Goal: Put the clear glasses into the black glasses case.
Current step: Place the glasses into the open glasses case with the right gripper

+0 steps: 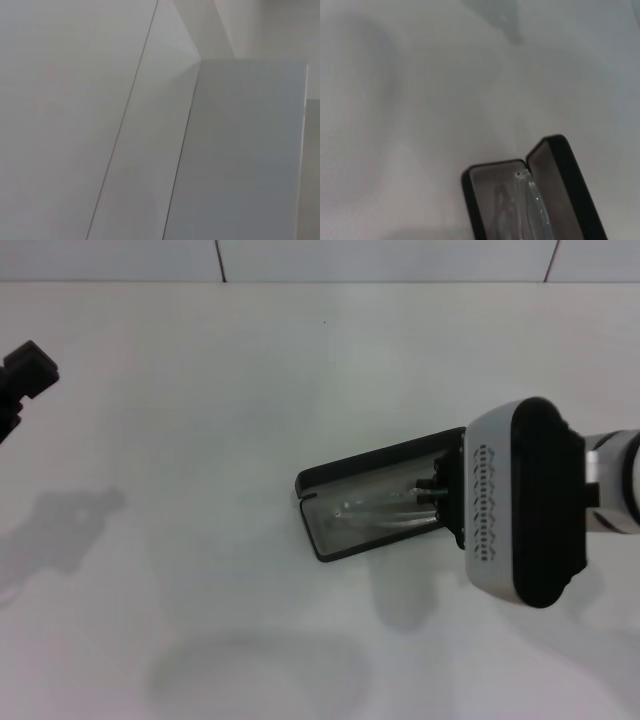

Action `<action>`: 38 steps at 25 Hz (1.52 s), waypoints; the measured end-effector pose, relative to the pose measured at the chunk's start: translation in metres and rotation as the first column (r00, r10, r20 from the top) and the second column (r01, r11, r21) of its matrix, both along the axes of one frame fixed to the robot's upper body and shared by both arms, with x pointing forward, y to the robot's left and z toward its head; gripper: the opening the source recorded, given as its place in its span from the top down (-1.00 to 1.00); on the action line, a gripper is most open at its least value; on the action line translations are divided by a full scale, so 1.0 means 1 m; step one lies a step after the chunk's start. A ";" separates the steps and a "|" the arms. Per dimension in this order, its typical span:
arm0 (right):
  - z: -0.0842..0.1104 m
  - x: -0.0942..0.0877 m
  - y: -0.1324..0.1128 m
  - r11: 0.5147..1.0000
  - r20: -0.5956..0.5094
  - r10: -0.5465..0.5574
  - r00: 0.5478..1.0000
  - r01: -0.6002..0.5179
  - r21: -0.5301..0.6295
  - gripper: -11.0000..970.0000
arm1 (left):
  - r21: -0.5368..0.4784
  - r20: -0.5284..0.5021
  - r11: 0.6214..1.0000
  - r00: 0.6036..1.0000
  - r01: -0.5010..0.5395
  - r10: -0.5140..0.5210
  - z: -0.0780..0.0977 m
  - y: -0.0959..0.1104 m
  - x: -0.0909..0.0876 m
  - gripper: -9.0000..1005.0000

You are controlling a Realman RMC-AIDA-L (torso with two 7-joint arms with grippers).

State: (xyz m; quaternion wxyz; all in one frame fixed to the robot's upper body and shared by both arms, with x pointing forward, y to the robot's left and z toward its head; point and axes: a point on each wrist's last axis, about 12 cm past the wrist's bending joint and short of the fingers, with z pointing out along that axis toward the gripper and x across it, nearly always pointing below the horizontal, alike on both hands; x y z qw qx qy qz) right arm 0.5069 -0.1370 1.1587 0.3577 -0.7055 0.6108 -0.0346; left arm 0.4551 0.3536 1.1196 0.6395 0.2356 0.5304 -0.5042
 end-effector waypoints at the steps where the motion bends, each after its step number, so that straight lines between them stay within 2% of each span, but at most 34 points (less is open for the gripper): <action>1: -0.004 0.001 0.001 1.000 0.019 -0.002 1.000 0.002 -0.008 0.90 | 0.000 0.001 1.000 1.000 -0.003 0.003 0.000 0.000 0.000 0.86; 13: -0.018 0.006 0.003 0.999 0.086 0.023 0.996 -0.020 -0.030 0.90 | 0.005 0.007 1.000 1.000 -0.004 0.004 0.002 0.001 0.004 0.86; 38: -0.030 0.007 0.006 0.999 0.106 0.032 0.994 -0.030 -0.028 0.89 | 0.004 0.000 1.000 1.000 -0.015 0.015 0.000 0.000 0.004 0.86</action>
